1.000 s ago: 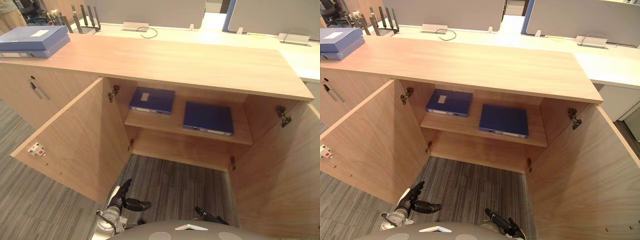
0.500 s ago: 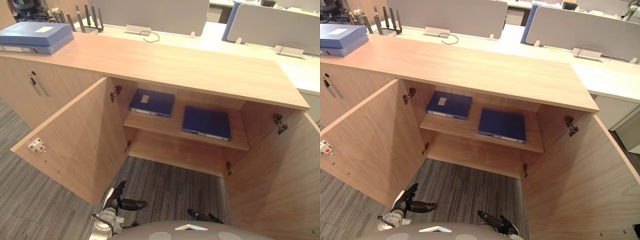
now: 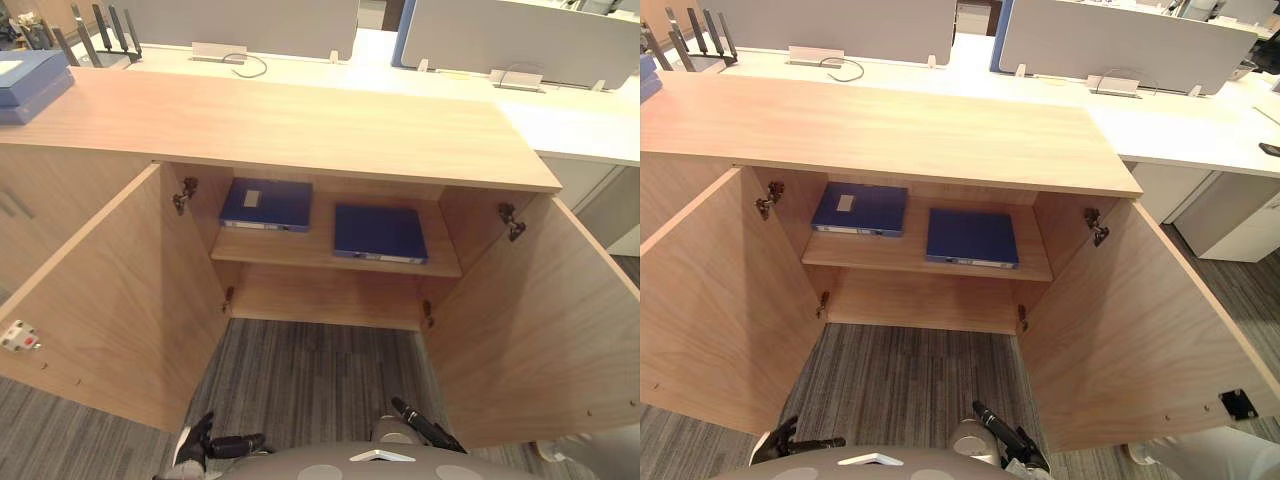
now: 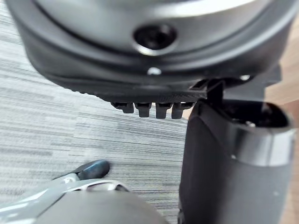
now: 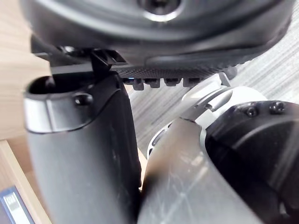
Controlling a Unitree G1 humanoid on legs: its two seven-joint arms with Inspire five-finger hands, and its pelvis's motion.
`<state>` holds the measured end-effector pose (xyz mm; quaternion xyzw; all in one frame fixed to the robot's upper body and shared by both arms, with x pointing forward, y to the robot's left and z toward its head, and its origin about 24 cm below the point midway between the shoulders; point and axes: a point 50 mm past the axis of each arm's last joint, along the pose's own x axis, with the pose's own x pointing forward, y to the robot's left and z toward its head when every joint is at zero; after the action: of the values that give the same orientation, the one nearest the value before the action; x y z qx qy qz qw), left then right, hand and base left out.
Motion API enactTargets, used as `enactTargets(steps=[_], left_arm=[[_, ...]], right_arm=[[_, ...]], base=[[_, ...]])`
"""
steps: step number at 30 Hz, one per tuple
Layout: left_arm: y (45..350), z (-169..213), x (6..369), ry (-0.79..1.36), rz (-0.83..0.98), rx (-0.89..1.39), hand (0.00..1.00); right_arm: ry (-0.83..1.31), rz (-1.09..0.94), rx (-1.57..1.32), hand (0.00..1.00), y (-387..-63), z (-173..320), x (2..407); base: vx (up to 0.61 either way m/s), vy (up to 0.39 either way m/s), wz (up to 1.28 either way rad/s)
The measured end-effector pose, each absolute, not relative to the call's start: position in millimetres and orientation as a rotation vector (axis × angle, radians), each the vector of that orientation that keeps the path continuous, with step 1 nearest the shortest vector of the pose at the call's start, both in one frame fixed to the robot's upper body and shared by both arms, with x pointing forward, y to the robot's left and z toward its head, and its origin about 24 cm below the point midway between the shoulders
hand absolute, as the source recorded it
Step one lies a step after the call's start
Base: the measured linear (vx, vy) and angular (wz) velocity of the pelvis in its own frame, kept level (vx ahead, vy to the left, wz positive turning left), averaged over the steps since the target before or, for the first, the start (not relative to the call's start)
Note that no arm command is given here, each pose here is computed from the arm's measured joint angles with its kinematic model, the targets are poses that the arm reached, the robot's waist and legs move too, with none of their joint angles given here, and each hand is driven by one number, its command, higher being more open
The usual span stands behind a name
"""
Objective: Walk over to the cabinet, pick up the folder, carry it to the office cabinet, place the folder inside the office cabinet, then close the office cabinet door
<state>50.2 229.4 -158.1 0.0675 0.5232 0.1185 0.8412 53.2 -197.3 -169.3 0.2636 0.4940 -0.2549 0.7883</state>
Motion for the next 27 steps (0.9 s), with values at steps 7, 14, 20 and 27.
enactTargets(steps=[7, 14, 20, 27], left_arm=[[224.0, -155.5, 62.9, 1.067, 0.217, 0.157, 1.0], [220.5, -148.4, 84.1, 0.986, 0.188, 0.153, 1.0], [218.8, -145.6, 89.8, 0.957, 0.197, 0.127, 1.0], [210.8, -134.5, 110.2, 0.857, 0.153, 0.136, 1.0]], right_arm=[[1.065, -0.558, 0.55, 1.0, -205.4, -168.7, 56.1], [1.059, -0.519, 0.427, 1.0, -226.0, -162.9, 78.4], [0.934, -0.491, 0.379, 0.0, -234.2, -148.4, 124.5], [0.832, -0.368, 0.371, 0.0, -217.2, -135.2, 158.1]], base=[[0.22, -0.384, 0.38], [0.16, -0.302, 0.9], [0.06, -0.02, 0.36], [-0.11, 0.178, -0.24]])
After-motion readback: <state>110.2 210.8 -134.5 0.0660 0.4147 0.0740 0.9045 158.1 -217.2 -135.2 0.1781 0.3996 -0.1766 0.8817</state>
